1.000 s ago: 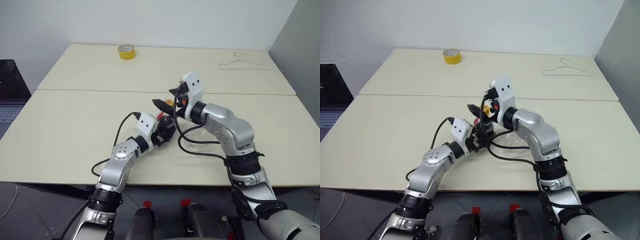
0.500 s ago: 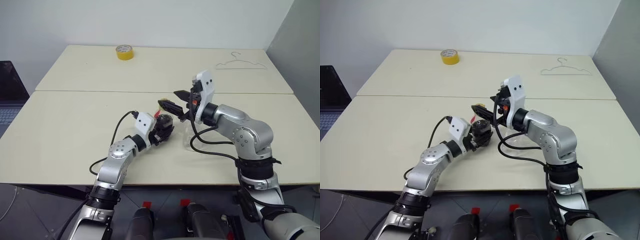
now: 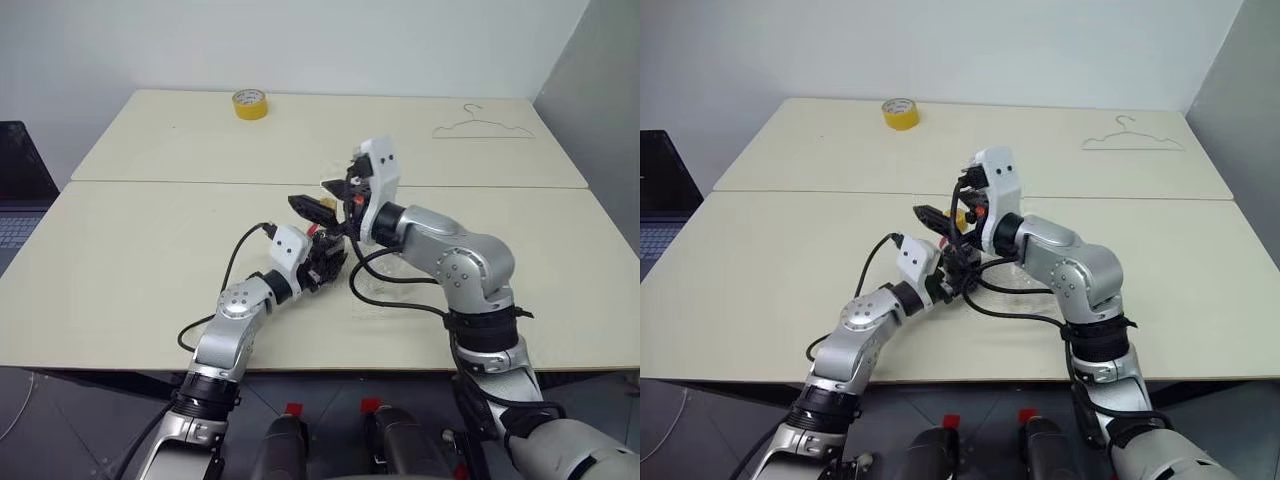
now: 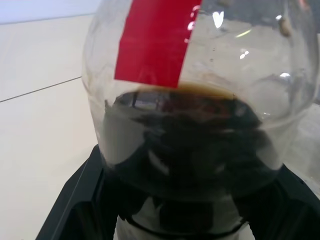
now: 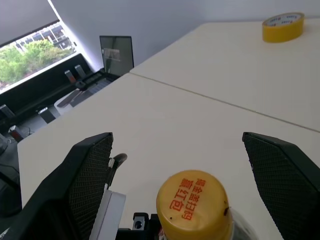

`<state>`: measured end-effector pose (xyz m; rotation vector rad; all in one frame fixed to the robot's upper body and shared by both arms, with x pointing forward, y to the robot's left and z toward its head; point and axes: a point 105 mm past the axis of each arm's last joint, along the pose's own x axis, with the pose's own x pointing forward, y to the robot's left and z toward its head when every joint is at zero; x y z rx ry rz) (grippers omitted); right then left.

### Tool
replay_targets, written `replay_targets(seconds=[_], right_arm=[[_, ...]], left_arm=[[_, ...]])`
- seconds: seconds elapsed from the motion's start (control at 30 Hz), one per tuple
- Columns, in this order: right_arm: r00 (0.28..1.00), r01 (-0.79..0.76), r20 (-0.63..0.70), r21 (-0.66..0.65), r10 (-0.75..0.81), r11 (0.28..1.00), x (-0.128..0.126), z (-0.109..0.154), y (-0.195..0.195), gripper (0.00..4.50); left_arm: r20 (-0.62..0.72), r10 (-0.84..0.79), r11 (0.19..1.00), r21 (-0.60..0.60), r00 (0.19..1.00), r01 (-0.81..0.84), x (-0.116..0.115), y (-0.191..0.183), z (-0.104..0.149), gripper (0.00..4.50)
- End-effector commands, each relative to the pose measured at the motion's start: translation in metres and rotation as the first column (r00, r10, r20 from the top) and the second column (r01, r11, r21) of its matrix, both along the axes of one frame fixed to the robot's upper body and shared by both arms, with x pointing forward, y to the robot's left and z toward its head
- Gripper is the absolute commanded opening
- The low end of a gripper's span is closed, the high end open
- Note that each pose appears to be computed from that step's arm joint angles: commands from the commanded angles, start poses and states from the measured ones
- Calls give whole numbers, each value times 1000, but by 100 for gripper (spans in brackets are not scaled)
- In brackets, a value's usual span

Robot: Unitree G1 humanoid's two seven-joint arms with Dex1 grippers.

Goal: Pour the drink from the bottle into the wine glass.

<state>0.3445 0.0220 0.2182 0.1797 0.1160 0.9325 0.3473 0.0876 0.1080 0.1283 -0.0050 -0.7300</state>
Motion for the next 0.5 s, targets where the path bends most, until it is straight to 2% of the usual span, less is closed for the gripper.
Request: replay_targets(seconds=[0.03, 0.23, 0.5], right_arm=[[999, 14, 30, 37, -15, 999, 4, 12, 4, 443], [997, 71, -50, 106, -66, 992, 14, 8, -6, 443], [994, 97, -64, 98, -91, 990, 14, 3, -18, 443]], left_arm=[[-45, 28, 999, 38, 999, -26, -2, 3, -18, 309], [-34, 35, 999, 37, 999, -34, -4, 5, -19, 309], [-33, 31, 999, 39, 999, -30, -6, 5, -20, 309]])
